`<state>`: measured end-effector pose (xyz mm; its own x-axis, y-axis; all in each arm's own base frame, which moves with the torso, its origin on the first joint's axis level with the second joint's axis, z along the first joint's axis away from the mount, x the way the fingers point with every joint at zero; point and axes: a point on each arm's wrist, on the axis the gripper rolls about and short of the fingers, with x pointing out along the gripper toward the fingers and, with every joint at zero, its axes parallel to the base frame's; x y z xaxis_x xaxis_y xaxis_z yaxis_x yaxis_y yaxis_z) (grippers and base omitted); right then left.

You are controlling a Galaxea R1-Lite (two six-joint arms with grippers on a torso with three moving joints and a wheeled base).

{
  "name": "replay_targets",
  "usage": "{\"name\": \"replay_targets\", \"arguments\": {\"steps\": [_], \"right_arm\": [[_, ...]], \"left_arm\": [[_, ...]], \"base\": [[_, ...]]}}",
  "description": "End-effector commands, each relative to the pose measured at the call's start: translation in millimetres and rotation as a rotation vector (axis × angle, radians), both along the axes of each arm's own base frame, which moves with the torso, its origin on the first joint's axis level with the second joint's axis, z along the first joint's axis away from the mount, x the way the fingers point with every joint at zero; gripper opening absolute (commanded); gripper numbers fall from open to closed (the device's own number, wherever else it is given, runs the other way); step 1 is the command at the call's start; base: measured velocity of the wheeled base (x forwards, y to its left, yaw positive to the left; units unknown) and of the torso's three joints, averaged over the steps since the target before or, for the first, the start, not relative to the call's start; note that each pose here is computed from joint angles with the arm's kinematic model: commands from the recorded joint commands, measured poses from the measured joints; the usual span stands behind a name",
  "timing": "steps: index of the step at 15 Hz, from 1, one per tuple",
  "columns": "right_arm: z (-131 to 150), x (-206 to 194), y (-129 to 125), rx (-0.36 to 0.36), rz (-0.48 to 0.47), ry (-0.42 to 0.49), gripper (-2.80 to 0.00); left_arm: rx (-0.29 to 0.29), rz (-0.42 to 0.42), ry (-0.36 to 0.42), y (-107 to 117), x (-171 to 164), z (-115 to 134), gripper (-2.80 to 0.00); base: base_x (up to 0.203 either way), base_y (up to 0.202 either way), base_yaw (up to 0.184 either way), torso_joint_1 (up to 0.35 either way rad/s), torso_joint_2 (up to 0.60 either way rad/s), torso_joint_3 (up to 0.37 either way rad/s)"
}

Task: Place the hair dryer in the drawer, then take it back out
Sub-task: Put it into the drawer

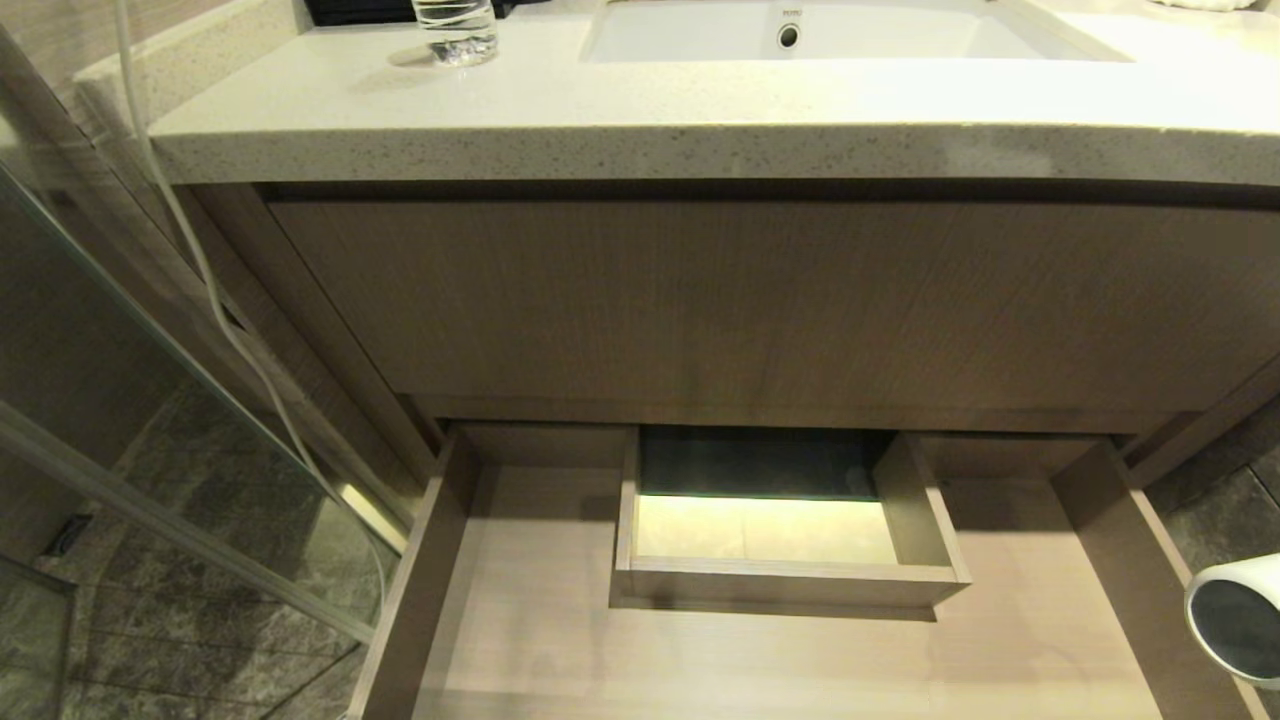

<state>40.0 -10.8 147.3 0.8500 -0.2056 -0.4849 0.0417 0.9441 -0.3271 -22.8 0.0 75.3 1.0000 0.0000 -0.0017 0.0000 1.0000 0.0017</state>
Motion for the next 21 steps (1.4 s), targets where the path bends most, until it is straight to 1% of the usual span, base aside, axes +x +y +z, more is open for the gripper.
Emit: {"name": "replay_targets", "arguments": {"steps": [1, 4, 8, 9, 15, 18, 21], "right_arm": [[0, 0, 0, -0.001, 0.003, 0.003, -2.80], [0, 1, 0, 0.004, 0.006, 0.008, -2.80], [6, 17, -5, -0.016, 0.031, 0.067, -2.80], [7, 25, -7, -0.009, 0.032, 0.095, -2.80], [25, 95, -28, 0.030, 0.032, 0.228, -2.80], [24, 136, -40, 0.050, 0.033, 0.297, -2.80], [15, 175, -51, 0.070, 0.035, 0.363, -2.80]], "left_arm": [[0.000, 0.000, 0.000, 0, 0, 0, -2.80], [0.000, 0.000, 0.000, 0, 0, 0, -2.80], [0.000, 0.000, 0.000, 0, 0, 0, -2.80], [0.000, 0.000, 0.000, 0, 0, 0, -2.80], [0.000, 0.000, 0.000, 0, 0, 0, -2.80], [0.000, 0.000, 0.000, 0, 0, 0, -2.80], [0.000, 0.000, 0.000, 0, 0, 0, -2.80]], "base": [[0.000, 0.000, 0.000, -0.007, 0.03, 0.031], [0.000, 0.000, 0.000, 0.000, 0.00, 0.000], [0.000, 0.000, 0.000, 0.000, 0.00, 0.000], [0.000, 0.000, 0.000, 0.000, 0.00, 0.000], [0.000, 0.000, 0.000, 0.000, 0.00, 0.000], [0.000, 0.000, 0.000, 0.000, 0.00, 0.000], [0.000, 0.000, 0.000, 0.000, 0.00, 0.000]]}}
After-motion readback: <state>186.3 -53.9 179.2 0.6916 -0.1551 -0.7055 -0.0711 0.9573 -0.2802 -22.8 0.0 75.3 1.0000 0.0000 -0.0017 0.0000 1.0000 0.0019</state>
